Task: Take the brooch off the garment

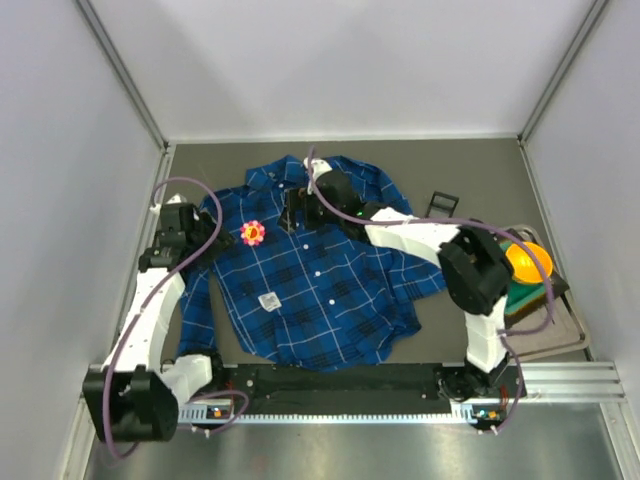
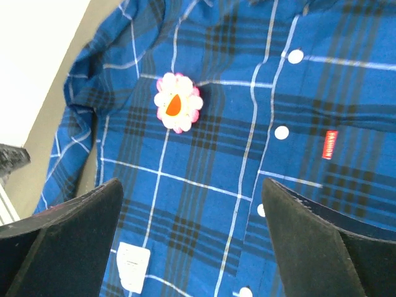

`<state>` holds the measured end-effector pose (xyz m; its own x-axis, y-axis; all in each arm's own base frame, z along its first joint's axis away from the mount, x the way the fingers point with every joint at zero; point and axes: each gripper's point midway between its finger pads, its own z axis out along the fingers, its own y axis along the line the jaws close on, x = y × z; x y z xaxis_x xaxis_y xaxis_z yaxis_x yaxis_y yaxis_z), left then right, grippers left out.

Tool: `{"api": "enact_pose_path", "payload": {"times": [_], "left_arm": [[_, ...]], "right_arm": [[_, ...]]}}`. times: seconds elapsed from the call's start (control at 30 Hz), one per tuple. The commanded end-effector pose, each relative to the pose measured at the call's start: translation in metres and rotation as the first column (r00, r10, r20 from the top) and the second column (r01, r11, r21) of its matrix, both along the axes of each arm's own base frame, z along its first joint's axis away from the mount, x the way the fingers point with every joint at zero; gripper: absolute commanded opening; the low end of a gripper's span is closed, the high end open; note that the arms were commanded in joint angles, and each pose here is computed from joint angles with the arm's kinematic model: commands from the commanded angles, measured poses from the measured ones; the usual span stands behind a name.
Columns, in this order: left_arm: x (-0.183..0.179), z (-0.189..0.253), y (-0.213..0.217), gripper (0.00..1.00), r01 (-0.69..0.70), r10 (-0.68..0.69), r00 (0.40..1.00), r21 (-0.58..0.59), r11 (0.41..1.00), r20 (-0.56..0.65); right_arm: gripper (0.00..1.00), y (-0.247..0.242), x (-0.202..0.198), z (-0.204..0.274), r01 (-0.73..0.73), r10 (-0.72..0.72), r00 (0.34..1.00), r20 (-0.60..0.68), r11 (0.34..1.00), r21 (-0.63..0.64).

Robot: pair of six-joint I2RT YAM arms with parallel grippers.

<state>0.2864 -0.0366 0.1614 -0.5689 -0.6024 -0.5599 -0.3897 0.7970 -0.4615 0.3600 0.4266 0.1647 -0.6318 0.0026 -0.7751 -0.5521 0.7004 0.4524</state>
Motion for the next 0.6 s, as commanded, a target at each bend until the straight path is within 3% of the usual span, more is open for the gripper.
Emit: {"api": "enact_pose_path", "payload": {"times": [0.0,0.13,0.2,0.37,0.57], "left_arm": [[0.035,-0.002,-0.009,0.56,0.033,-0.027,0.998,-0.138,0.990,0.050],[0.054,-0.022,-0.004,0.43,0.033,-0.030,0.999,-0.112,0.993,0.026],[0.065,-0.033,-0.004,0.33,0.035,-0.035,0.999,-0.112,0.993,0.003],[0.087,-0.052,-0.010,0.22,0.071,-0.079,0.995,-0.143,0.987,-0.053],[0.108,-0.084,-0.008,0.18,0.053,-0.070,0.991,-0.141,0.989,-0.114]], "right_arm": [[0.85,0.043,0.008,0.012,-0.101,0.095,0.994,0.048,0.984,0.149],[0.75,0.058,0.008,-0.022,-0.168,0.164,0.986,0.034,0.976,0.142],[0.65,0.069,0.009,-0.036,-0.205,0.205,0.979,0.013,0.969,0.138],[0.49,0.086,0.006,-0.041,-0.279,0.282,0.959,0.008,0.943,0.183],[0.47,0.092,0.015,-0.071,-0.281,0.286,0.958,-0.014,0.949,0.142]]}}
